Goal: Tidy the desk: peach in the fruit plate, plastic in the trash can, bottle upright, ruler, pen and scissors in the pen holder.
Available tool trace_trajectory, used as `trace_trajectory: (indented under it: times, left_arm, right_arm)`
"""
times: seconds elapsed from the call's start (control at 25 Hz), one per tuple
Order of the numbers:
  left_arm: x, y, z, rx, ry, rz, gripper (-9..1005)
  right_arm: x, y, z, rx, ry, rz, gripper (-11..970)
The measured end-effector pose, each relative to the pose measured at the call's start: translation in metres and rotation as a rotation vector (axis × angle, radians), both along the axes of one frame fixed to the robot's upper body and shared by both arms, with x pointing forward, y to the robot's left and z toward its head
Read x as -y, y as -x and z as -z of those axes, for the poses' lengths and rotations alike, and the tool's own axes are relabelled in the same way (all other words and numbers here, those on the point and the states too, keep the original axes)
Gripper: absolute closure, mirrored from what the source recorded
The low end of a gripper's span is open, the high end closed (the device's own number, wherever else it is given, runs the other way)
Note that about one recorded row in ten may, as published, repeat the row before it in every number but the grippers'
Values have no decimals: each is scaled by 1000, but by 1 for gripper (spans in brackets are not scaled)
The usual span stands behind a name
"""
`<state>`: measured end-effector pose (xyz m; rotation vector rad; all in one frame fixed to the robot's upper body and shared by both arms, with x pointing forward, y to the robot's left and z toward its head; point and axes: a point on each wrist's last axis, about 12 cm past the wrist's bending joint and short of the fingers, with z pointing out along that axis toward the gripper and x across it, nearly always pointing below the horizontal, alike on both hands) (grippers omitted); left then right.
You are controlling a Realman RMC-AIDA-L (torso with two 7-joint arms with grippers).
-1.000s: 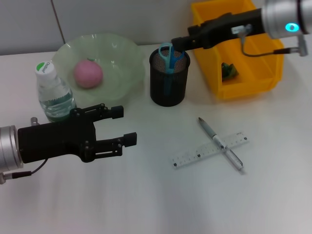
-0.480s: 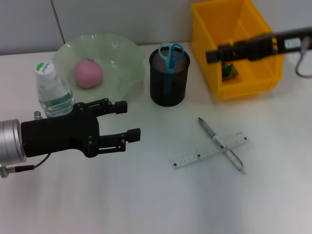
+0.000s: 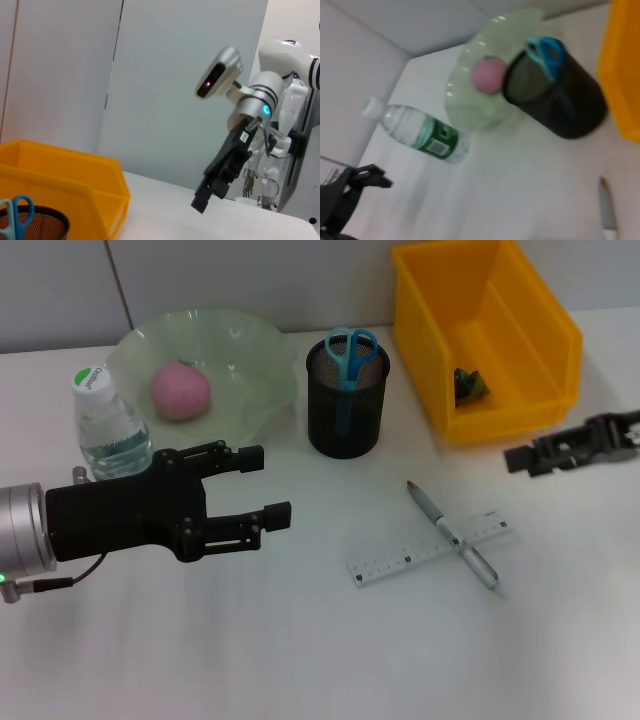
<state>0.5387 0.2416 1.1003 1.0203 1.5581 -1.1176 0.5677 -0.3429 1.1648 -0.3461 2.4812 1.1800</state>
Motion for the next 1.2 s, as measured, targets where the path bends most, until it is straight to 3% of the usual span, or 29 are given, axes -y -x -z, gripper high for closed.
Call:
trace_trajectory:
  times: [0.36, 0.84, 1.0, 1.2]
  left_arm:
    - [1, 2, 0, -1, 7, 13, 198]
    - [0, 3, 0, 20, 8, 23, 199]
    - [1, 3, -1, 23, 7, 25, 198]
    - [2, 1, -2, 27, 21, 14, 198]
  right_arm:
    - [27, 6, 25, -151, 53, 113, 294]
    - [13, -9, 42, -189, 97, 143, 295]
    - [8, -15, 35, -150, 123, 96, 295]
    - [-4, -27, 15, 8, 260, -96, 295]
